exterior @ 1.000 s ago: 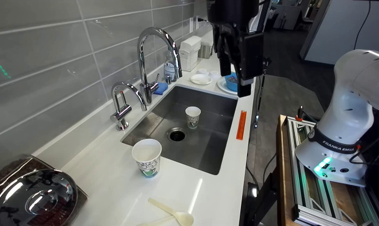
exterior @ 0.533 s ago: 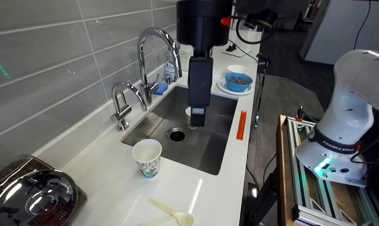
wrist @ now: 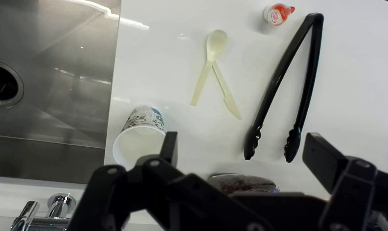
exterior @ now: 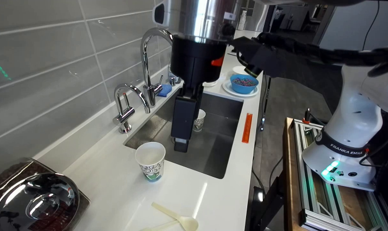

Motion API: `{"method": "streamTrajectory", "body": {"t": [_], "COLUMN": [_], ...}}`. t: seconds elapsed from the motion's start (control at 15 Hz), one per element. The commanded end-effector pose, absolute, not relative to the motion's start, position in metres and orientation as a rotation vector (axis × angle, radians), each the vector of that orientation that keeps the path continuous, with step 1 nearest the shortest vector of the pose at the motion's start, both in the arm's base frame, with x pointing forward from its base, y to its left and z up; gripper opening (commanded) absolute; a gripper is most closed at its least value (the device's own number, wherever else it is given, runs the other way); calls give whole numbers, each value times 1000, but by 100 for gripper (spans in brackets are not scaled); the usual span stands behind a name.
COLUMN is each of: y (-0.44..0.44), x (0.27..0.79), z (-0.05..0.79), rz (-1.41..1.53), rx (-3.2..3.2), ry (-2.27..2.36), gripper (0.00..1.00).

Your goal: Pick up the white spoon and put it on the plate on the opposite side of the sink

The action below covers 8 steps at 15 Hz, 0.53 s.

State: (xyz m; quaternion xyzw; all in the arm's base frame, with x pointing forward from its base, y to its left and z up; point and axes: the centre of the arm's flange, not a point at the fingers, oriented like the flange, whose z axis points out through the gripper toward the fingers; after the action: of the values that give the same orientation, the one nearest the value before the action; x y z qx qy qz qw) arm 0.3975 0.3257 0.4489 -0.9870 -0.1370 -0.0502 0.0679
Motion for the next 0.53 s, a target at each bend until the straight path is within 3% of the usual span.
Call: {"method": "streamTrajectory", "body": {"t": [0.0, 0.47], "y": [327, 334], "x": [397, 402], "z": [446, 435], "rz": [-144, -112], "rx": [-2976, -2964], "ry": [-416, -435], "gripper": [100, 100]}}
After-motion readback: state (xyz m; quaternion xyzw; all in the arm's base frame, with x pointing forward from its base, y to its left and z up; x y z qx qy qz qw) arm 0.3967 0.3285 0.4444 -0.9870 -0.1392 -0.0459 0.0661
